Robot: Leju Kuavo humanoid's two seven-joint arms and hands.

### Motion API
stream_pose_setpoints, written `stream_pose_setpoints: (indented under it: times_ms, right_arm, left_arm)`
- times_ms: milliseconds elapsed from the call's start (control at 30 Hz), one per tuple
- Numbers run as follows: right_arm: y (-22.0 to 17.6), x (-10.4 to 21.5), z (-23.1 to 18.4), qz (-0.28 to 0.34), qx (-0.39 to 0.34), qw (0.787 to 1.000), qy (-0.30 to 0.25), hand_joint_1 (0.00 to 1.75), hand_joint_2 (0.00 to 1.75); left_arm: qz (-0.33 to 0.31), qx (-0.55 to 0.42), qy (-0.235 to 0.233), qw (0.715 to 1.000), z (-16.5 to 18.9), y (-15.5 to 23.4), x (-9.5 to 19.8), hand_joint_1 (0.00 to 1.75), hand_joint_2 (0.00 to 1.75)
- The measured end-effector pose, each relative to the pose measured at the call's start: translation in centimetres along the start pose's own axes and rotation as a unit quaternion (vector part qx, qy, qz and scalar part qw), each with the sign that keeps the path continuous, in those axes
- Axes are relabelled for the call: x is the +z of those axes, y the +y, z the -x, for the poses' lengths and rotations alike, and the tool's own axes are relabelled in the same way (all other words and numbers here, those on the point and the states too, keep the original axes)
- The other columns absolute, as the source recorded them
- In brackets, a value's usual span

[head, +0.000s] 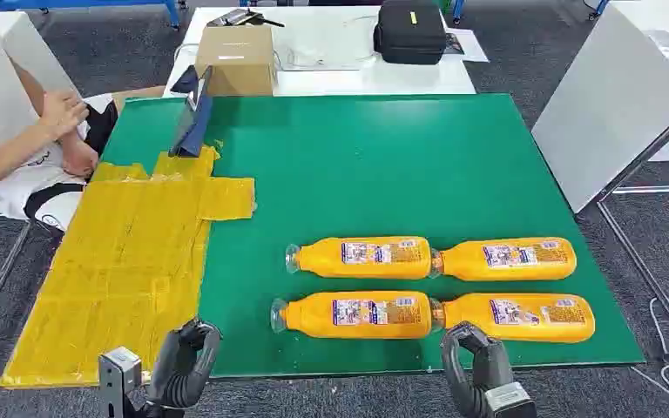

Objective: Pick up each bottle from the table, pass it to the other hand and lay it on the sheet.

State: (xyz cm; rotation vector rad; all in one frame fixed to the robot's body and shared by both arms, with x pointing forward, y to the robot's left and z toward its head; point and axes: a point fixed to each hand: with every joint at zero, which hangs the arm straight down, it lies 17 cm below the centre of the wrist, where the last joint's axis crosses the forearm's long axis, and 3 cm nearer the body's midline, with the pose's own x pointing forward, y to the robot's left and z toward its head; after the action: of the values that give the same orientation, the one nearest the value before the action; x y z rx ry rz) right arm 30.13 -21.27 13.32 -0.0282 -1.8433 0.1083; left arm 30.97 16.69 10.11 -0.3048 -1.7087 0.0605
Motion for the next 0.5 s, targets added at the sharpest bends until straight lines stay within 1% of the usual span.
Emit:
stream_pose_setpoints:
  times_ms: [100,133,167,200,233,300,367,500]
  right_arm:
    - [-0.2,-0.1,-0.1,0.006,-0.001,1.0,-0.003,1.71,1.75]
    - [-1.0,-0.8,-1.0,0.036,-0.007,0.999,-0.02,1.68,1.75]
    - [-1.4,-1.4,-1.6,0.054,-0.009,0.998,-0.03,1.57,1.75]
    - [-1.9,-3.6,-3.4,0.097,-0.018,0.994,-0.05,0.56,1.75]
    - [-1.8,-5.2,-4.6,0.116,-0.024,0.991,-0.062,0.0,1.75]
    - [-0.7,-7.0,-6.7,0.12,-0.023,0.989,-0.088,0.0,1.75]
    - [0.3,-7.6,-7.9,0.11,-0.007,0.988,-0.106,0.0,1.75]
    - [1.0,-8.2,-9.6,0.096,0.067,0.983,-0.145,0.0,1.75]
  left_arm:
    - [-0.005,-0.007,-0.005,1.0,-0.1,0.2,-0.1,1.75,1.75]
    - [-0.021,-0.053,-0.036,0.998,-1.3,0.7,-0.6,1.62,1.75]
    - [-0.028,-0.08,-0.057,0.995,-2.4,0.8,-1.2,1.15,1.75]
    - [-0.068,-0.138,-0.101,0.983,-5.4,1.7,-3.1,0.0,1.75]
    - [-0.09,-0.152,-0.126,0.976,-7.3,2.0,-4.4,0.0,1.75]
    - [-0.093,-0.156,-0.15,0.972,-9.3,1.5,-5.6,0.0,1.75]
    - [-0.088,-0.151,-0.161,0.971,-10.1,0.9,-5.7,0.0,1.75]
    - [-0.078,-0.167,-0.18,0.966,-10.9,0.3,-5.4,0.0,1.75]
